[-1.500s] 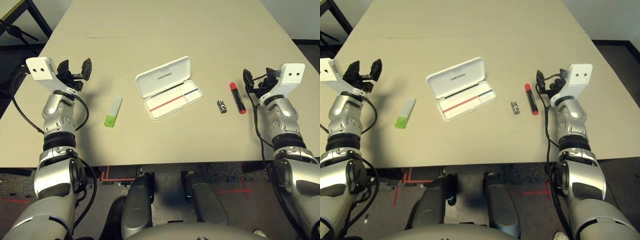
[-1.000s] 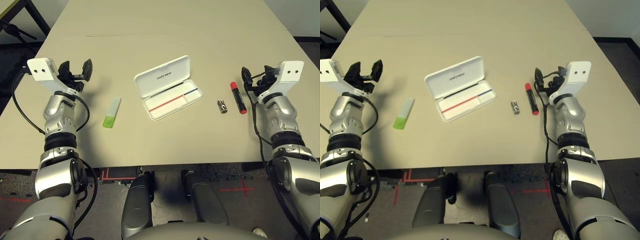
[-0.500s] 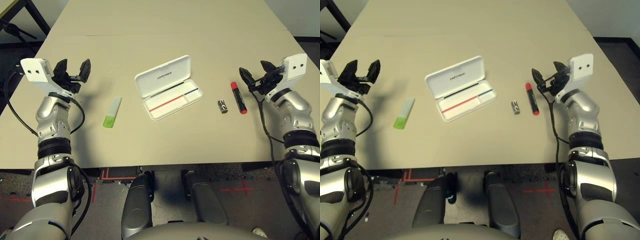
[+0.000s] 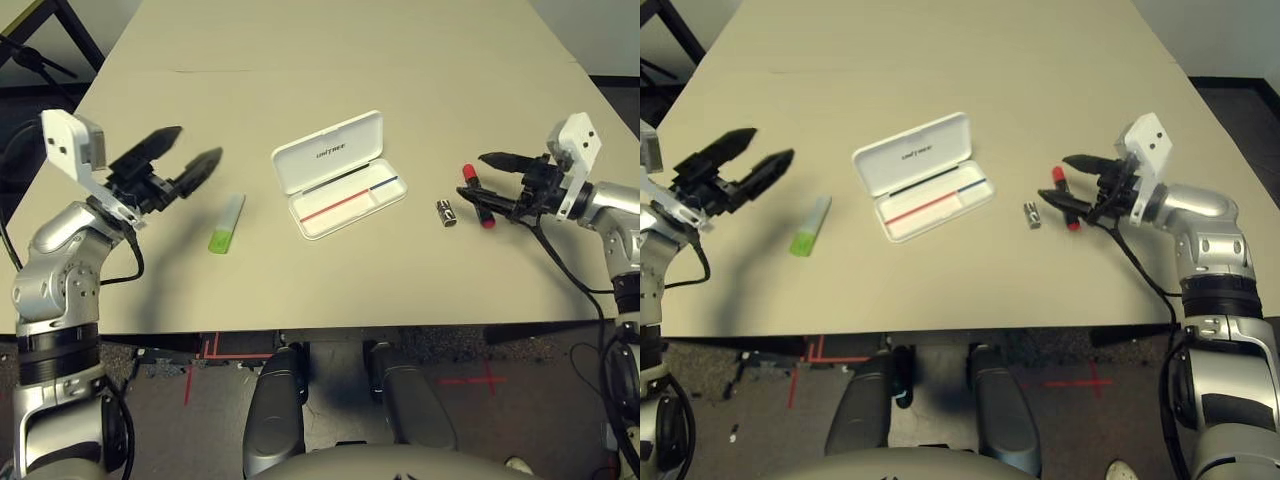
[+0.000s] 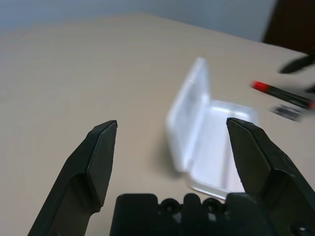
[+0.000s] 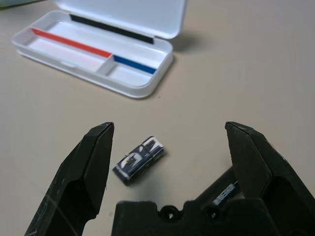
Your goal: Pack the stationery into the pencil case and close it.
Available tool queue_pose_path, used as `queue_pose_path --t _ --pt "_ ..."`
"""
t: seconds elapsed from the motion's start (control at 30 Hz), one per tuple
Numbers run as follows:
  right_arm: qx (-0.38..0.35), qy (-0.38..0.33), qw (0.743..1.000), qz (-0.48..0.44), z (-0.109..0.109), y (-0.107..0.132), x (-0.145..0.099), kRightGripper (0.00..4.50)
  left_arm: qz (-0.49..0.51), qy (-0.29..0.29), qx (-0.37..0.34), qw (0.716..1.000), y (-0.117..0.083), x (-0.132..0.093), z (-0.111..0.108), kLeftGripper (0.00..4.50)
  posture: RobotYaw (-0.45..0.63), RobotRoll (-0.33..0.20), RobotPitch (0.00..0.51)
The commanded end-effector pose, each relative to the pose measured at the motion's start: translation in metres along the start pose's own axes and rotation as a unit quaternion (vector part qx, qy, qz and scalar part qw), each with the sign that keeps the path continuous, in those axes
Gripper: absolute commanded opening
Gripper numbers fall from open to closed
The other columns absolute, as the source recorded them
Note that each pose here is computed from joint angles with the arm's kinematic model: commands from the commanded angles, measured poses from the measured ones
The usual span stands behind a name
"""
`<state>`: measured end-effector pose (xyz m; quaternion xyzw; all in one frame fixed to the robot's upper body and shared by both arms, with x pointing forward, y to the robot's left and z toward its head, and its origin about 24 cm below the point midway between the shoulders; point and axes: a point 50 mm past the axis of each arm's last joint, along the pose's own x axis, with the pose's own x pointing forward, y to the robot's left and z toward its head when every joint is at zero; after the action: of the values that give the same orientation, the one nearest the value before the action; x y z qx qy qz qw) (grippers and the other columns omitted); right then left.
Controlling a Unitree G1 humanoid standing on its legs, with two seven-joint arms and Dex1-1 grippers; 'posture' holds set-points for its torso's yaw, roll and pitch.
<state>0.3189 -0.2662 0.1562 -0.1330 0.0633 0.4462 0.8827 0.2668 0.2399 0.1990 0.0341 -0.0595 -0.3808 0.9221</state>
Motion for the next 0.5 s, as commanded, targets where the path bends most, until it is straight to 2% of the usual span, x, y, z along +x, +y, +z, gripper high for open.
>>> queue_pose_path --t 0.03,0.33,0.5 --pt "-0.005 0.012 1.0 0.027 0.003 0.005 0.002 4.5 -0.053 0.049 0.009 0.997 -0.015 0.006 0.001 4.47 -0.02 0.0 0.227" --pt "-0.005 0.029 0.999 0.04 0.003 0.007 0.001 4.5 -0.148 0.169 0.043 0.973 -0.046 0.025 -0.013 4.47 -0.02 0.0 0.229" --pt "-0.005 0.036 0.998 0.042 0.0 0.008 0.0 4.5 -0.187 0.202 0.056 0.96 -0.056 0.04 -0.017 4.47 -0.03 0.0 0.227"
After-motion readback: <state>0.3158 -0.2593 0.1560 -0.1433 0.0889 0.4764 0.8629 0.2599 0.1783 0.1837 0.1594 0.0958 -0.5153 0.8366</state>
